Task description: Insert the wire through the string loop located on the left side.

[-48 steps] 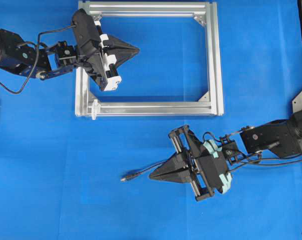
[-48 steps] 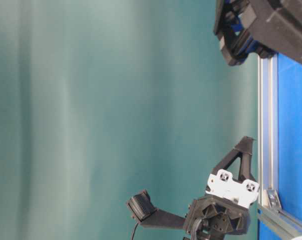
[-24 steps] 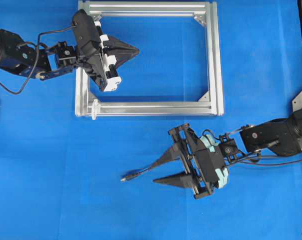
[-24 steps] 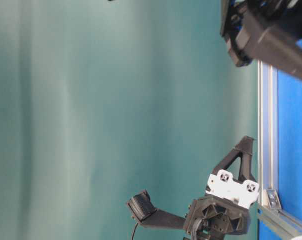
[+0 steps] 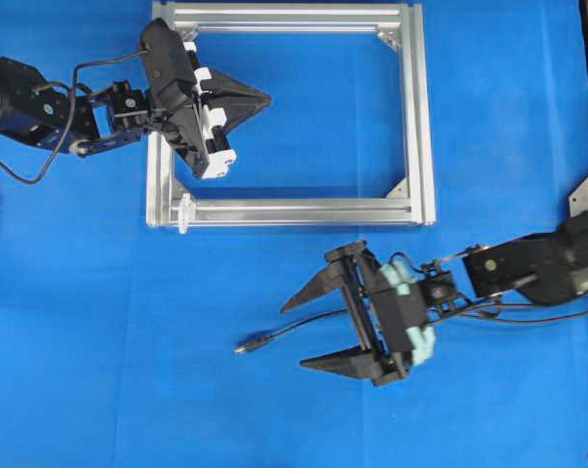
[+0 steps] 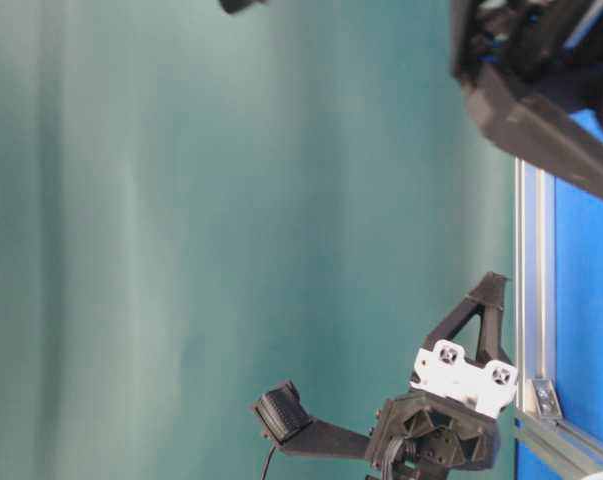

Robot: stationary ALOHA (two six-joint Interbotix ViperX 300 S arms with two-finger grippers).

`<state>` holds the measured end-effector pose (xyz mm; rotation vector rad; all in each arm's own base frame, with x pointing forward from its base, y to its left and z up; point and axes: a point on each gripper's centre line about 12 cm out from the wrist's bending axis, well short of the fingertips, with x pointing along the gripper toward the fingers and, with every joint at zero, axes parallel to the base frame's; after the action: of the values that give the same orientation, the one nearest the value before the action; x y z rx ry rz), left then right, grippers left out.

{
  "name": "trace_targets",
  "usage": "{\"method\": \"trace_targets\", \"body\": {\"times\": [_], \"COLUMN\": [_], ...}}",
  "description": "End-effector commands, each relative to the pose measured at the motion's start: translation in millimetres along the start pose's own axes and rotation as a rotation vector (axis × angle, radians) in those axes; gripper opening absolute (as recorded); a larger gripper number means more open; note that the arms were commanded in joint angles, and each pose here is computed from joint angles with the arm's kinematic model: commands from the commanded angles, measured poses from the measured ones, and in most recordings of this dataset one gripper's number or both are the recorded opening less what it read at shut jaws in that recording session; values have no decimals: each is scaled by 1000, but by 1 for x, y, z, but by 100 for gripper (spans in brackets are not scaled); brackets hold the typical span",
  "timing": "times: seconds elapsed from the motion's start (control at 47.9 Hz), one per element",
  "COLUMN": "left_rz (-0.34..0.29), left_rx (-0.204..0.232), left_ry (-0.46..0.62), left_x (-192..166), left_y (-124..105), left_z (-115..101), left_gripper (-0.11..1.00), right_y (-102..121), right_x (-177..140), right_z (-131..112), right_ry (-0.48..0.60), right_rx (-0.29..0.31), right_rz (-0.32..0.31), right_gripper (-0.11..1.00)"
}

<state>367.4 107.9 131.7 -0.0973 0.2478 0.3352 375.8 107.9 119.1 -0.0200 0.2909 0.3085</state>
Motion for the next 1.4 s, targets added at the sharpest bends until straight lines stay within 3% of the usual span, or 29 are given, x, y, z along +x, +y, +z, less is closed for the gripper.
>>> {"method": "trace_targets", "body": {"times": [0.0, 0.292, 0.709, 0.793, 0.98, 1.085, 1.377], "left_rz": [-7, -6, -6, -6, -6, -6, -6], "left_rx": [-1, -1, -1, -1, -1, -1, -1], "left_ry": [-46, -41, -38, -38, -37, -38, -38], "left_x": [-3, -4, -3, -3, -4, -4, -4], "left_y": [-2, -2, -2, -2, -2, -2, -2], "left_z": [16, 15, 14, 14, 14, 14, 14], "left_gripper": [0, 0, 0, 0, 0, 0, 0], "right_y": [-2, -7, -8, -8, -8, -8, -8], "right_x": [9, 26, 27, 27, 27, 27, 27], "right_z": [1, -37, -39, -39, -39, -39, -39], "right_ry": [-15, 26, 3, 0, 1, 1, 1], "right_rx": [15, 58, 58, 58, 53, 53, 53], "right_rz": [-11, -50, -51, -49, -49, -49, -49], "right_gripper": [93, 93, 88, 79, 24, 3, 0]}}
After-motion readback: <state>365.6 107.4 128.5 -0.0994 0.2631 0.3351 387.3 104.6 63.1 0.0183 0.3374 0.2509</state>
